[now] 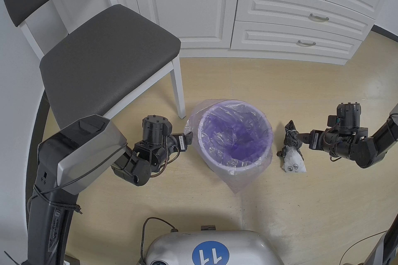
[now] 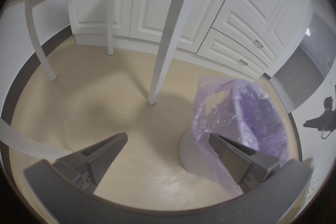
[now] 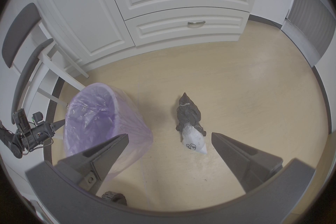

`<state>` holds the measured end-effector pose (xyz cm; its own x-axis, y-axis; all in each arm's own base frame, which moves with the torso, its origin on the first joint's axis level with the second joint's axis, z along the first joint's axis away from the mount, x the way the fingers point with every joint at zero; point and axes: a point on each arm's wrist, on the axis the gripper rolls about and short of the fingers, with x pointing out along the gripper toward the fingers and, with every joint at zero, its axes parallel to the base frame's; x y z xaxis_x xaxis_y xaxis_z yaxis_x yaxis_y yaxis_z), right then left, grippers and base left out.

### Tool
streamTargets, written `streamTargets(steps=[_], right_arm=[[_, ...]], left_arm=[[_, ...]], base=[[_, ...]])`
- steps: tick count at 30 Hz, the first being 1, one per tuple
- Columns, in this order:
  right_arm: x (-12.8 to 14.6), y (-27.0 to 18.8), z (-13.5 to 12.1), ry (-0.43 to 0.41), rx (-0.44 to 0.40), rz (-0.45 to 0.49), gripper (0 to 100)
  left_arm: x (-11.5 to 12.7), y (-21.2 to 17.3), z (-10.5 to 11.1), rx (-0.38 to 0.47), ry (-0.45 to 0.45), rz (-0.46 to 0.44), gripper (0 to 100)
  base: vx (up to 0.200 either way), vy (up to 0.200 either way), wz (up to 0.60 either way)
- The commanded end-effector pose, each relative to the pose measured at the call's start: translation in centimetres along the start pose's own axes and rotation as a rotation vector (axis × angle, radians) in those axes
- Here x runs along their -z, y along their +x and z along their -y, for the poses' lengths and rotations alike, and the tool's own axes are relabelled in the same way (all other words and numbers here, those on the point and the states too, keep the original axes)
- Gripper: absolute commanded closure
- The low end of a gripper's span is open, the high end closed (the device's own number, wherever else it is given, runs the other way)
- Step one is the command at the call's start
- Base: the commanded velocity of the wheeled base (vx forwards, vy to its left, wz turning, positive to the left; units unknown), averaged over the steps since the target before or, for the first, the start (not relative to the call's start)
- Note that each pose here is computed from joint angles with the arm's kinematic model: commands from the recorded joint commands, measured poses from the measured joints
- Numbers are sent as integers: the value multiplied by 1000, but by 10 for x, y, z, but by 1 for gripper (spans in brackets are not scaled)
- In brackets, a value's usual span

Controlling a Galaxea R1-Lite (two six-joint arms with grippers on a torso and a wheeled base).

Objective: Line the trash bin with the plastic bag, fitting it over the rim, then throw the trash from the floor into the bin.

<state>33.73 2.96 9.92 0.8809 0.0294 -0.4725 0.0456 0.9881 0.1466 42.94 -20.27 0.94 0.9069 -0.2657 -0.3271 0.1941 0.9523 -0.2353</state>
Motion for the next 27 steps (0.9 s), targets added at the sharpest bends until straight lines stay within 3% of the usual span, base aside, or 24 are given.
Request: streamTargets(steps=[1,5,10,16,22,27], right_arm=[[9,13,2,0,10,-34,0],[14,19,2,0,12,-53,0],[16,23,1,9,10,-54,0],[22,27,-4,27,-1,-73,0],[27,25,-11,14,-16,-91,0],[40,20,-16,-14,-29,-132,0]], left_arm=[[25,14,-6,-17,7,-50,0],[34,23,-7,-34,13,-93,0],[38,34,-6,-102,18,-68,0],[34,32,-5,-101,-2,-62,0],[5,6,-2,-77,-39,-47,0],[-11,-22,-3,-72,10,-81,0]], base=[[0,0,0],[0,0,0],[0,0,0],[0,0,0],[0,0,0],[0,0,0]])
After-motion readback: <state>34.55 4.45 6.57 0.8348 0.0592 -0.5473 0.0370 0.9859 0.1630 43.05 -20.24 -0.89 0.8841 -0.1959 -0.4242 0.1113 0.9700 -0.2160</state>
